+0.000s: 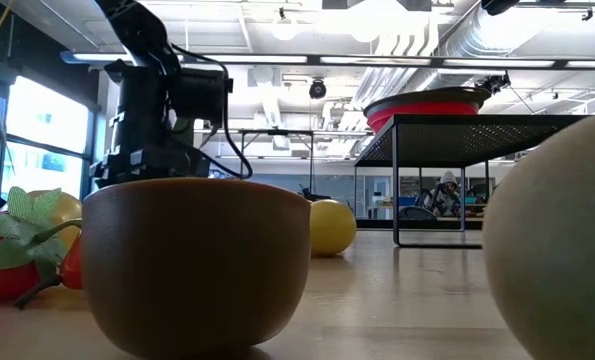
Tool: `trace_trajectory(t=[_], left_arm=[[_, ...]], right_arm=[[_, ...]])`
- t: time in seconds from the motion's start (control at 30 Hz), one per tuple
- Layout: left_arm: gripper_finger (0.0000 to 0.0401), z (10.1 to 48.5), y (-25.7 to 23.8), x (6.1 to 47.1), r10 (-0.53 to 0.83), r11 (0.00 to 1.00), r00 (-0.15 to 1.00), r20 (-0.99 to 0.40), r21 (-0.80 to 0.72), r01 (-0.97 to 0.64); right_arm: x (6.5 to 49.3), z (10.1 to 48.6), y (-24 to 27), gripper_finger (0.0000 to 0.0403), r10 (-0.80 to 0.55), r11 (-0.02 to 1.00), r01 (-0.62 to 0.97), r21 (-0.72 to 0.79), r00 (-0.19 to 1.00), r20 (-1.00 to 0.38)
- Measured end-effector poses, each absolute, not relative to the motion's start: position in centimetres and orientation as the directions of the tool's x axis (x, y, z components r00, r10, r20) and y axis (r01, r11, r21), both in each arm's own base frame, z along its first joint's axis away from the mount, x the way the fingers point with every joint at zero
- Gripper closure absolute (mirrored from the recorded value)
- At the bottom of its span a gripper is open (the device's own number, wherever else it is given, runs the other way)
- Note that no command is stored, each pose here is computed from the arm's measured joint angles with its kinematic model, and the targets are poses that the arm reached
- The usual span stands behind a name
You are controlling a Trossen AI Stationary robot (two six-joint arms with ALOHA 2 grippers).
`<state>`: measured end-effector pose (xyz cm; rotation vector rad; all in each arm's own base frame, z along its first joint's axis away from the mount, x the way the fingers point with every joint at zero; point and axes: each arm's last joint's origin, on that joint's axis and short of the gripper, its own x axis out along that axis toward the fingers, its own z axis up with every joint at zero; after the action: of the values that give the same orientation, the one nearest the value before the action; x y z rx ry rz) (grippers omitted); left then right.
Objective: Pick & Place Fruit
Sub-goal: Put the knife on the shelf
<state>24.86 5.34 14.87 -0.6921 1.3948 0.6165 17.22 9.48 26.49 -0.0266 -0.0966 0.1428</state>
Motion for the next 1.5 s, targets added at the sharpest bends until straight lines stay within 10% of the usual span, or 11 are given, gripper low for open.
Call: trace_trajectory(t=[0.47, 1.07, 1.5], left_arm=[[0.0311, 14.9, 5.4, 24.9, -0.009, 0.670, 0.091, -0.996, -0.074, -0.738], [0.0318, 15.2, 5.4, 24.8, 0.006, 0.725, 0.096, -0.995, -0.062, -0.686], [0.0318, 20.2, 5.3, 24.8, 0.023, 0.768, 0.316, -0.949, -0.186, -0.613]], right_arm=[[17.2, 26.5, 9.5, 0.0400, 0.144, 0.989, -0.141, -0.034, 0.985, 0.094], [16.8, 26.7, 9.9, 0.0400, 0.174, 0.985, -0.172, -0.023, 0.978, 0.114], [14.1, 27.8, 11.9, 0.0400, 0.331, 0.942, -0.336, 0.000, 0.928, 0.170]])
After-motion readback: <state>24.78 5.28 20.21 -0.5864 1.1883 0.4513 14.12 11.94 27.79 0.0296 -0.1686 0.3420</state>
